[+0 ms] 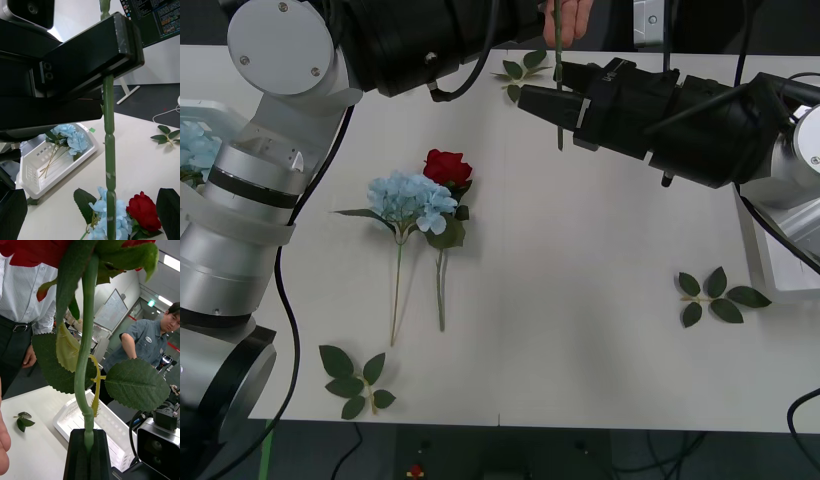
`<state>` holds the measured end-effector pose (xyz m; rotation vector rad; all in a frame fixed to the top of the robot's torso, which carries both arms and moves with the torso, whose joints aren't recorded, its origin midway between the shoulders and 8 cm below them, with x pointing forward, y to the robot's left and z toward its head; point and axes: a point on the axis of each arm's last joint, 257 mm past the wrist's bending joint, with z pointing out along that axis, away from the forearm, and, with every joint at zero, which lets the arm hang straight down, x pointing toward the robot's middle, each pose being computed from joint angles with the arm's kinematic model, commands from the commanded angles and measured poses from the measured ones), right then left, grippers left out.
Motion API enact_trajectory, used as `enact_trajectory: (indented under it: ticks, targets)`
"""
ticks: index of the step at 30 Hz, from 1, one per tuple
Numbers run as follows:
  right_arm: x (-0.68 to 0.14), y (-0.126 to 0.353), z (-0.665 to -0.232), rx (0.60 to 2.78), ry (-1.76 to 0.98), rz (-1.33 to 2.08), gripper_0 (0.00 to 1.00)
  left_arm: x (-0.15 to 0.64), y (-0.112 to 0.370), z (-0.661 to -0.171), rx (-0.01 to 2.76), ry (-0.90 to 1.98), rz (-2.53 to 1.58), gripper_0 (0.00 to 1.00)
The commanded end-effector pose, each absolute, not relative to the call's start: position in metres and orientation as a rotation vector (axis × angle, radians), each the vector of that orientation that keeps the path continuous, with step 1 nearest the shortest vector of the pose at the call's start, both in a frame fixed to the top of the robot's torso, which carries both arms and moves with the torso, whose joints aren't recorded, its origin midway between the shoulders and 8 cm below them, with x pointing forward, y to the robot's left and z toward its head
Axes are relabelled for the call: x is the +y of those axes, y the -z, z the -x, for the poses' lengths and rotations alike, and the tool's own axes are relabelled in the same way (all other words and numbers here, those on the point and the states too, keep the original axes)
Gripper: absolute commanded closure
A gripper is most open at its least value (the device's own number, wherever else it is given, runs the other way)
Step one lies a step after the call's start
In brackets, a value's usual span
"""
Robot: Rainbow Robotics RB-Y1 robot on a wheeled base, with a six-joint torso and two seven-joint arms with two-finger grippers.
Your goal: Place the red flowers into the right box and the blue flowers into the left box. If a person shows an open palm, hand one flower to the person first, then continue sorting.
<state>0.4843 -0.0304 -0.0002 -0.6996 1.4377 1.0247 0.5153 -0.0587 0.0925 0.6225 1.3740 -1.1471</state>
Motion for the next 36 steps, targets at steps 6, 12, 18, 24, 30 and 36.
enact_trajectory:
  ticks: [6, 12, 18, 24, 30, 36]
  targets:
    - [-0.0086, -0.0199, -0.4779, 1.365, -1.023, 0.742, 0.93, -0.0743, -0.1246, -0.5009, 1.302, 1.169, -0.655, 1.0]
    - [-0.0087, -0.0201, -0.4783, 1.361, -1.014, 0.746, 1.0, -0.0743, -0.1246, -0.5009, 1.302, 1.169, -0.655, 1.0]
    - [-0.0085, -0.0205, -0.4784, 1.356, -1.009, 0.749, 1.0, -0.0743, -0.1246, -0.5009, 1.302, 1.169, -0.655, 1.0]
    - [-0.0094, -0.0221, -0.4799, 1.349, -1.001, 0.744, 1.0, -0.0743, -0.1246, -0.5009, 1.302, 1.169, -0.655, 1.0]
    - [-0.01, -0.023, -0.481, 1.344, -0.993, 0.743, 1.0, -0.0743, -0.1246, -0.5009, 1.302, 1.169, -0.655, 1.0]
    - [-0.0095, -0.0238, -0.4802, 1.339, -0.997, 0.743, 1.0, -0.0743, -0.1246, -0.5009, 1.302, 1.169, -0.655, 0.09]
